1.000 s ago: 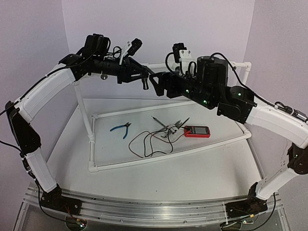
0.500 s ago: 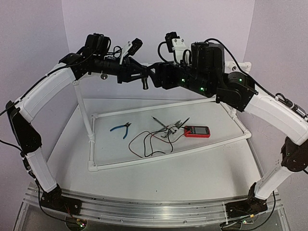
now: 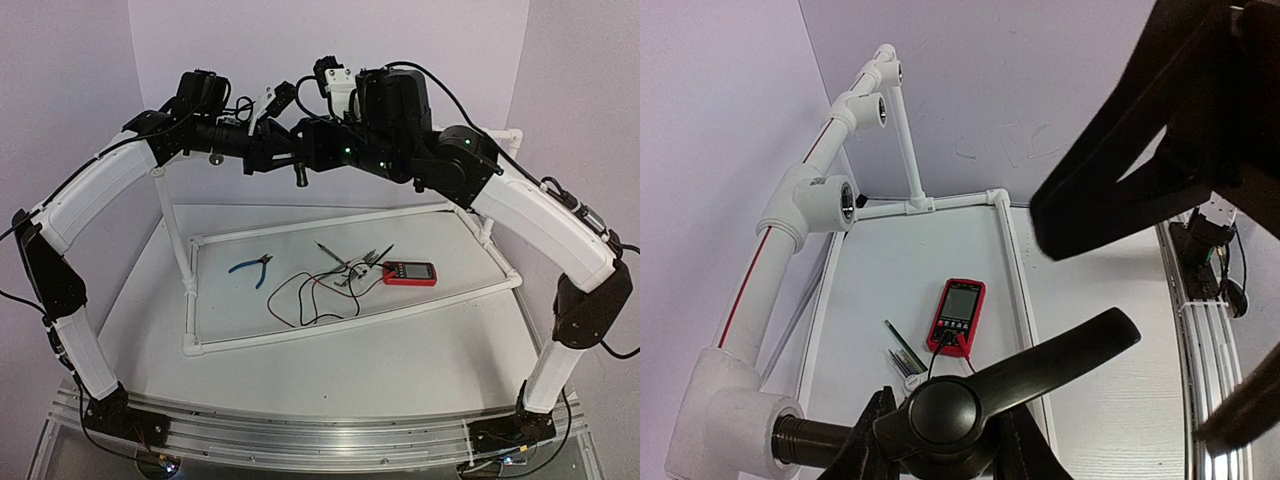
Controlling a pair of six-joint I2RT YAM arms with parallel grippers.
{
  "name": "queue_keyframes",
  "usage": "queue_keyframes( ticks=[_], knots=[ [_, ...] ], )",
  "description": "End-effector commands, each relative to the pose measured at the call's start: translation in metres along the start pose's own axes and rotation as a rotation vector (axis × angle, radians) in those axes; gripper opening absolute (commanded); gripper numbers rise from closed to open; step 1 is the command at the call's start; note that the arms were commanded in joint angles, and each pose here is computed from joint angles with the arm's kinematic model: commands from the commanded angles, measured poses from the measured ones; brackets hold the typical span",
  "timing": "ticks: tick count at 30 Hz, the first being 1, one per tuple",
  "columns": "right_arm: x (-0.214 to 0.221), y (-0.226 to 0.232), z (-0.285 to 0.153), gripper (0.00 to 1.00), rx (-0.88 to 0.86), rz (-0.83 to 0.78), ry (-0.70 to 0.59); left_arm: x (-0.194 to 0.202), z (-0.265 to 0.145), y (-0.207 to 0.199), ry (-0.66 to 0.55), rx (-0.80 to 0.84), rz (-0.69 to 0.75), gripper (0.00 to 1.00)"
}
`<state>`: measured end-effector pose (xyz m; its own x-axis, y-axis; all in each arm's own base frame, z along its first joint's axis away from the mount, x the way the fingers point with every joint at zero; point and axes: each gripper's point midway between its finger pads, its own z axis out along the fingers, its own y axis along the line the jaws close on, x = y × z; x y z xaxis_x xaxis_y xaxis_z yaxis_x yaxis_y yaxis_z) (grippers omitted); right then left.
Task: Install the water faucets
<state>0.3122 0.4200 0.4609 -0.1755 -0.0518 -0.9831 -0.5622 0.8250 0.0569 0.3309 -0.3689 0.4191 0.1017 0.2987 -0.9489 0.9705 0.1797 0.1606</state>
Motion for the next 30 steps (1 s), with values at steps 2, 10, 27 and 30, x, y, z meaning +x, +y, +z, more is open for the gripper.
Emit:
queue_keyframes(
  ticks=[2, 10, 27, 30],
  knots=[
    [0.003, -0.018, 0.009, 0.43, -0.095, 0.142, 0.08, -0.02, -0.014, 0.025, -0.024, -0.127, 0.164, 0.0],
    [0.01, -0.011, 0.016, 0.38, -0.22, 0.225, 0.139, -0.021, -0.013, 0.026, -0.028, -0.123, 0.166, 0.0],
    [0.028, -0.008, 0.017, 0.32, -0.258, 0.193, 0.188, -0.023, -0.012, 0.027, -0.029, -0.124, 0.167, 0.0],
    [0.028, -0.008, 0.018, 0.27, -0.253, 0.188, 0.19, -0.023, -0.012, 0.027, -0.029, -0.122, 0.164, 0.0]
  ],
)
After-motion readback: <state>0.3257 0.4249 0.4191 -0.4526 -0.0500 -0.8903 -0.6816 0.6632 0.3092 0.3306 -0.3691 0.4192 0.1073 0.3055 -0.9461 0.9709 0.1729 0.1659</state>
